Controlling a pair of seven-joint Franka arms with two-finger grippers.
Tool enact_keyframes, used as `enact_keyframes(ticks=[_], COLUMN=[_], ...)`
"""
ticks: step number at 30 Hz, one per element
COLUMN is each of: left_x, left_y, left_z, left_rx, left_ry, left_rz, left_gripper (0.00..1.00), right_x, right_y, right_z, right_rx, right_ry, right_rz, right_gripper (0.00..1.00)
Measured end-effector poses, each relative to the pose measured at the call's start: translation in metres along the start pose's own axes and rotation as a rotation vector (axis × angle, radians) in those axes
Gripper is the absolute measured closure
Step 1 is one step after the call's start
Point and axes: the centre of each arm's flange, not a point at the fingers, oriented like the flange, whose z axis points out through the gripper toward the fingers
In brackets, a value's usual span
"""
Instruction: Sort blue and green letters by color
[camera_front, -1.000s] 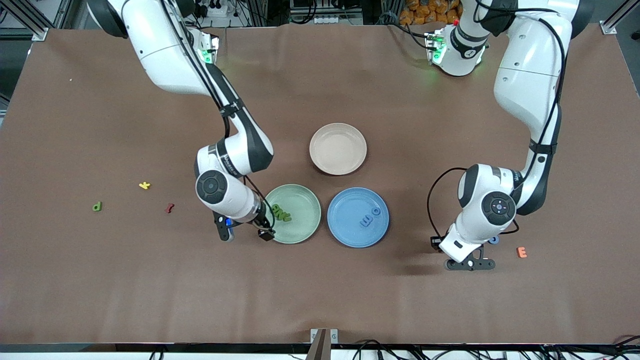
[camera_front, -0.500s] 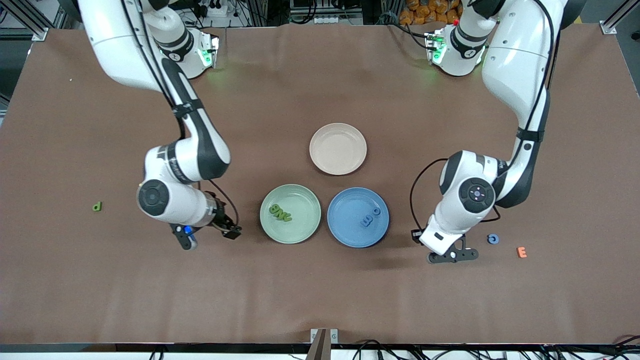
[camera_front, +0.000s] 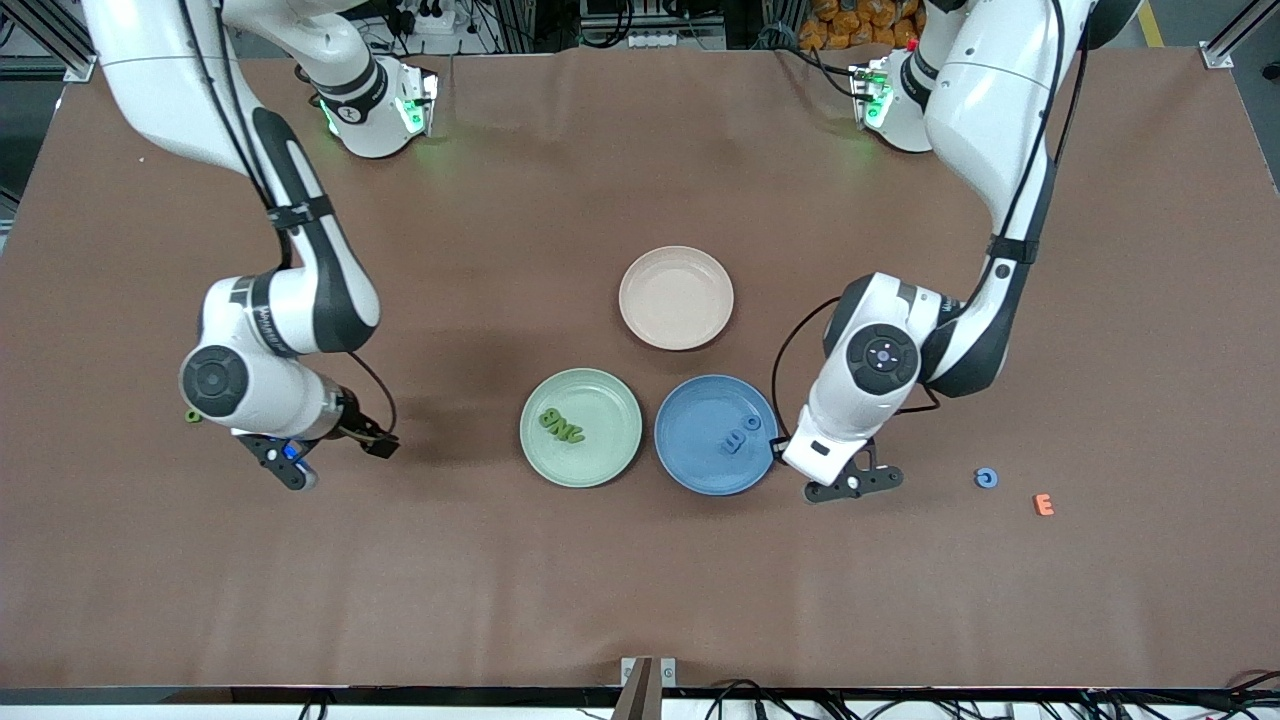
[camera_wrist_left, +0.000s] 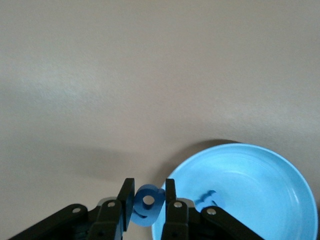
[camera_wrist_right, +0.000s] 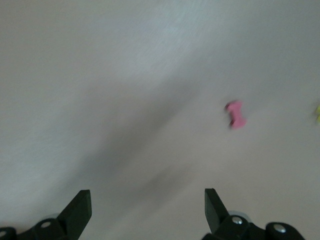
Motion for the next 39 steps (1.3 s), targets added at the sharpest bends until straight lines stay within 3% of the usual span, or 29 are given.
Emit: enact_keyframes(ticks=[8,18,26,33,39], left_x=[-0.019,-0.036,-0.045,-0.046,-0.046], left_y=[0.022,0.039,0.044,0.044,0.043], left_z=[0.000,0.003,0.011,0.017,0.017], left_rx=[-0.002,-0.001,0.009,0.014,0.006], left_ry=[-0.004,-0.014,-0.027,-0.033,-0.043], left_rz=[-0.041,-0.090,-0.120,-0.128,-0.141], left_gripper=[0.71,0.71,0.71,0.71,0.51], right_x=[0.021,0.058,0.075,0.089,0.099], right_y=[0.060,0.144,0.203,0.250,0.278], right_z=[-0.008,-0.015,0.005,0.030,0.047], right_rx=[0.007,-0.024,-0.044,-0.059,-0.063], right_ry=[0.001,0.026,0.077,0.079,0.072], right_rz=[-0.177,-0.392,-0.517,-0.625,-0.711], right_gripper=[0.00,0.00,0.00,0.00,0.00])
